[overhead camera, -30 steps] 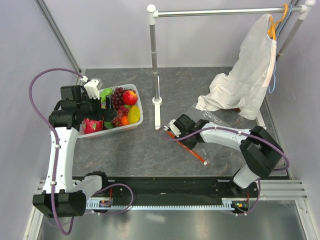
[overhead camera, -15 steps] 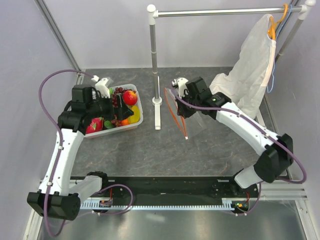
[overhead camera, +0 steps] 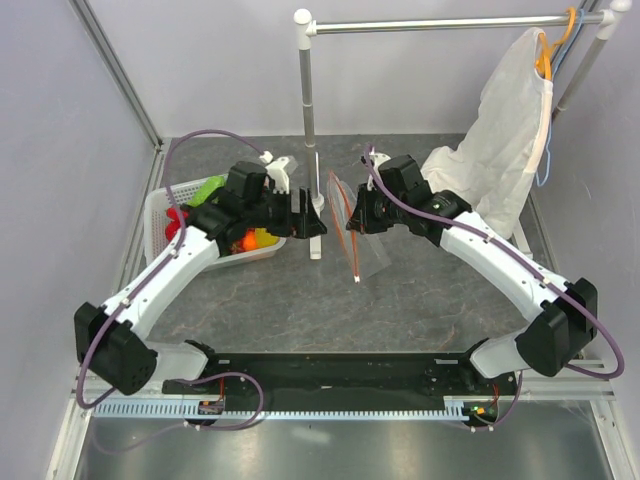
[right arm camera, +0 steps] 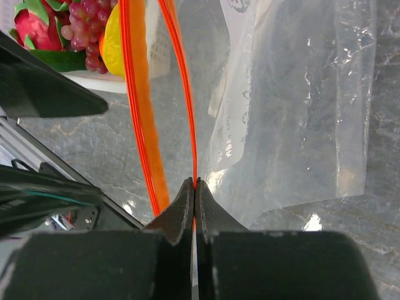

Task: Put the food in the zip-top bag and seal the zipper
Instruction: Pick up the zipper food storage bag at the center of the board, then open the zipper of the food storage bag.

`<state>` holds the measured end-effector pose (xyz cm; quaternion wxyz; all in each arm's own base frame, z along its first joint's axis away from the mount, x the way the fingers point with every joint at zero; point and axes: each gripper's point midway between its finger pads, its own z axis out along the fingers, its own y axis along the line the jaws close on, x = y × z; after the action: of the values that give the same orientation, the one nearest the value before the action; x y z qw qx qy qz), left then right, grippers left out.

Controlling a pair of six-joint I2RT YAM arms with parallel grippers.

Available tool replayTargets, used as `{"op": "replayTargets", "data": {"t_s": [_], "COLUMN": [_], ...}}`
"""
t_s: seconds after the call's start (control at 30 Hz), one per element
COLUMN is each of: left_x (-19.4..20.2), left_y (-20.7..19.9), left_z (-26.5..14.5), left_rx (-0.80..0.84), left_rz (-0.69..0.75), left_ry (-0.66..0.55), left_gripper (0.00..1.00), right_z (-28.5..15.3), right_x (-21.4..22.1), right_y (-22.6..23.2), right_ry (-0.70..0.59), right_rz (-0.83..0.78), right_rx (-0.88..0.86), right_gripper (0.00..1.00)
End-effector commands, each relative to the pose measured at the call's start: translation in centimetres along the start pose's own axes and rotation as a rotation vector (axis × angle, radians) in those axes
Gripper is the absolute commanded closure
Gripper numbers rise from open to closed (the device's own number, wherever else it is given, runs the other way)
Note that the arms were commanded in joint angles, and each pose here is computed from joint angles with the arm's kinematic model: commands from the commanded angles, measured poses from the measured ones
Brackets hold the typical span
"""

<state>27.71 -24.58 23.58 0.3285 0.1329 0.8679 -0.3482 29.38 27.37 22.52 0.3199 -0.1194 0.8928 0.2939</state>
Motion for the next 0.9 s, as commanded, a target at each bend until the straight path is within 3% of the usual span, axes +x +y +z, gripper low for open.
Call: {"op": "replayTargets", "data": {"t_s": [0.0, 0.17, 0.33, 0.43, 0.47, 0.53, 0.67, 0.73, 0.87], "left_x": [-2.7, -1.9, -1.5, -1.3, -1.2, -0.4, 1.7, 2.7, 4.8], "left_y": [-3.4, -6.6, -6.8, -6.2, -6.0, -4.4, 0.0, 3.3, 6.5], "left_z": [1.0, 2.8, 4.5, 5.4, 5.5, 5.5, 4.8, 4.3, 4.3], "left_rx": [0.067, 0.146, 0.136, 0.114, 0.107, 0.070, -0.040, -0.117, -0.166], "left_rz": [0.009, 0.053, 0.015, 0.001, 0.002, -0.013, -0.029, -0.058, -0.053], "left_ry": [-0.083, -0.068, -0.041, -0.020, -0.013, 0.016, 0.084, 0.123, 0.225], "left_gripper": [0.11, 0.14, 0.21, 0.34, 0.44, 0.54, 0.88, 0.97, 0.98], "right_z": [-2.0, -3.3, -4.6, -6.2, -6.8, -8.1, -9.9, -10.5, -10.1], "right_x": [-1.9, -1.8, -0.9, -0.6, -0.7, -0.3, 0.6, 1.2, 2.4], "right_y": [0.9, 0.9, 0.7, 0.5, 0.4, -0.5, -1.9, -2.8, -3.9], "right_ry": [-0.098, -0.110, -0.090, -0.088, -0.099, -0.098, -0.088, -0.075, -0.016], "right_rz": [0.072, 0.090, 0.101, 0.091, 0.083, 0.058, 0.009, -0.030, -0.065], "right_rx": [-0.008, 0.006, 0.022, 0.046, 0.054, 0.107, 0.175, 0.215, 0.230], "right_gripper": [1.00, 1.00, 1.00, 1.00, 1.00, 1.00, 1.00, 1.00, 1.00]}}
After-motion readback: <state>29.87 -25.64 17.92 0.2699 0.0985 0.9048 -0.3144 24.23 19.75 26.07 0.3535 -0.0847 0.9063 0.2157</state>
